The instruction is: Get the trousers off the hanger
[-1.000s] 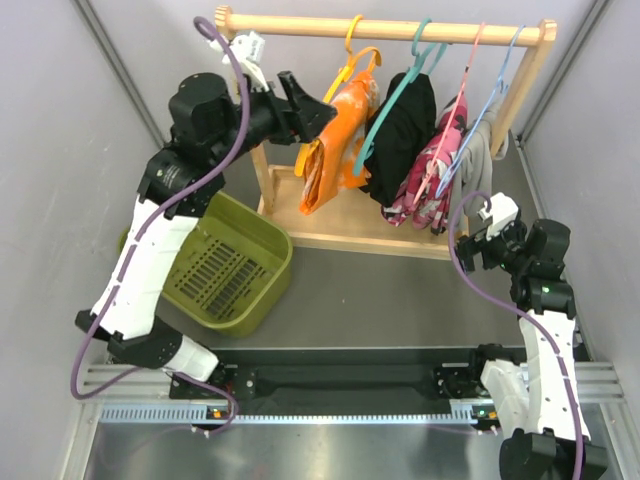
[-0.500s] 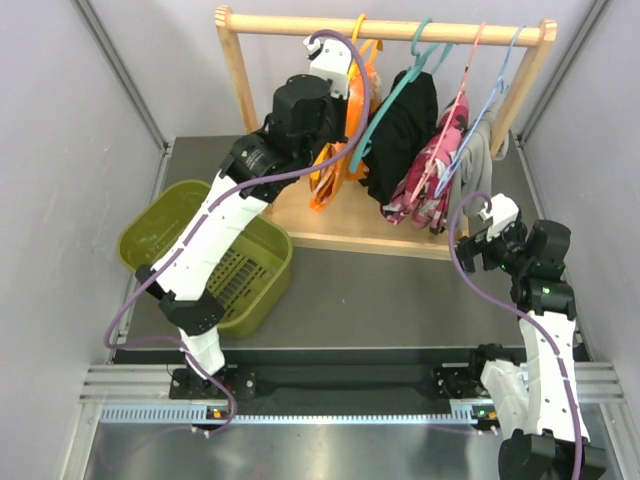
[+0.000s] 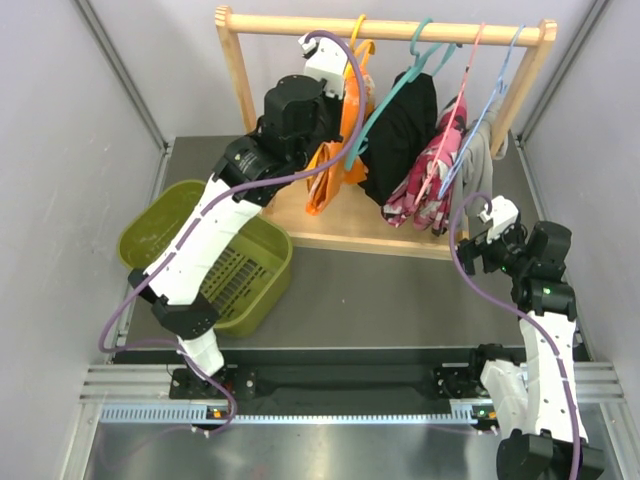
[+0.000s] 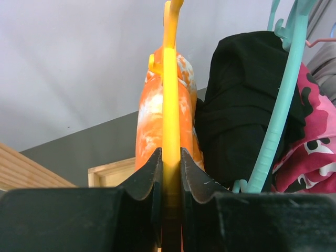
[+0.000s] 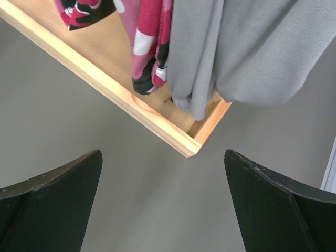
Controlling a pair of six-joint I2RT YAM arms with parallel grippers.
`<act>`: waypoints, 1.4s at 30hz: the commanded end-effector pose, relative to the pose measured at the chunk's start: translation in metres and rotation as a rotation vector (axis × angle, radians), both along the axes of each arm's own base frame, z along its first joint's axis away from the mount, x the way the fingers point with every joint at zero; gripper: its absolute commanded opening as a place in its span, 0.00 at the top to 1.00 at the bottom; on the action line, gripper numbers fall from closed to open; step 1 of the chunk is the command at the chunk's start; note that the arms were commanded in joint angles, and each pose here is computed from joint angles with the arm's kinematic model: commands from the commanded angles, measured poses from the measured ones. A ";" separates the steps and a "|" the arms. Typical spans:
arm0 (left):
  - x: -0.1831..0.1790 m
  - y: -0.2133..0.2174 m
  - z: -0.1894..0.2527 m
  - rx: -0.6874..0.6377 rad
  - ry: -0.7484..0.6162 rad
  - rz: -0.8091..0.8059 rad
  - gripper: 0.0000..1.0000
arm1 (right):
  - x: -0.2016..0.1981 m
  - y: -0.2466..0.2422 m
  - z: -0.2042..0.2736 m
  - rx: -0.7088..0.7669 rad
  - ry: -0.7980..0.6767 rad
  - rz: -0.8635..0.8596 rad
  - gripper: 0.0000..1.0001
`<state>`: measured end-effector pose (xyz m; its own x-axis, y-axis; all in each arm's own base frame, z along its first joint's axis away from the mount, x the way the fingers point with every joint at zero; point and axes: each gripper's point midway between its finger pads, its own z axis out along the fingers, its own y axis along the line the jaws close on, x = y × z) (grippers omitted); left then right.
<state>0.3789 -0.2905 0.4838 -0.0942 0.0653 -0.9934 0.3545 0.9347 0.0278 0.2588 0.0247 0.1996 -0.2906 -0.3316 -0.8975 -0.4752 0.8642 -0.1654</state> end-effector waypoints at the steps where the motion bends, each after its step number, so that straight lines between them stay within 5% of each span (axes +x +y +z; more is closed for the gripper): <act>1: -0.032 0.028 0.121 -0.291 -0.294 -0.022 1.00 | 0.001 0.004 0.021 -0.012 -0.071 0.043 0.00; 15: -0.057 0.044 0.161 -0.418 -0.393 -0.066 1.00 | -0.005 0.013 0.020 -0.001 -0.066 0.100 0.00; 33: -0.112 0.084 0.130 -0.462 -0.284 -0.126 1.00 | -0.028 0.042 0.024 0.004 -0.063 0.326 0.00; 42: -0.146 0.111 0.105 -0.515 -0.220 -0.147 1.00 | -0.073 0.066 0.039 -0.057 -0.039 0.560 0.00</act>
<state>0.2636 -0.2009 0.5211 -0.0501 -0.2151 -0.9753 0.4414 0.8712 -0.2148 0.2077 0.0736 0.2209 -0.1299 -0.4544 -0.8813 -0.7805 0.5950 -0.1917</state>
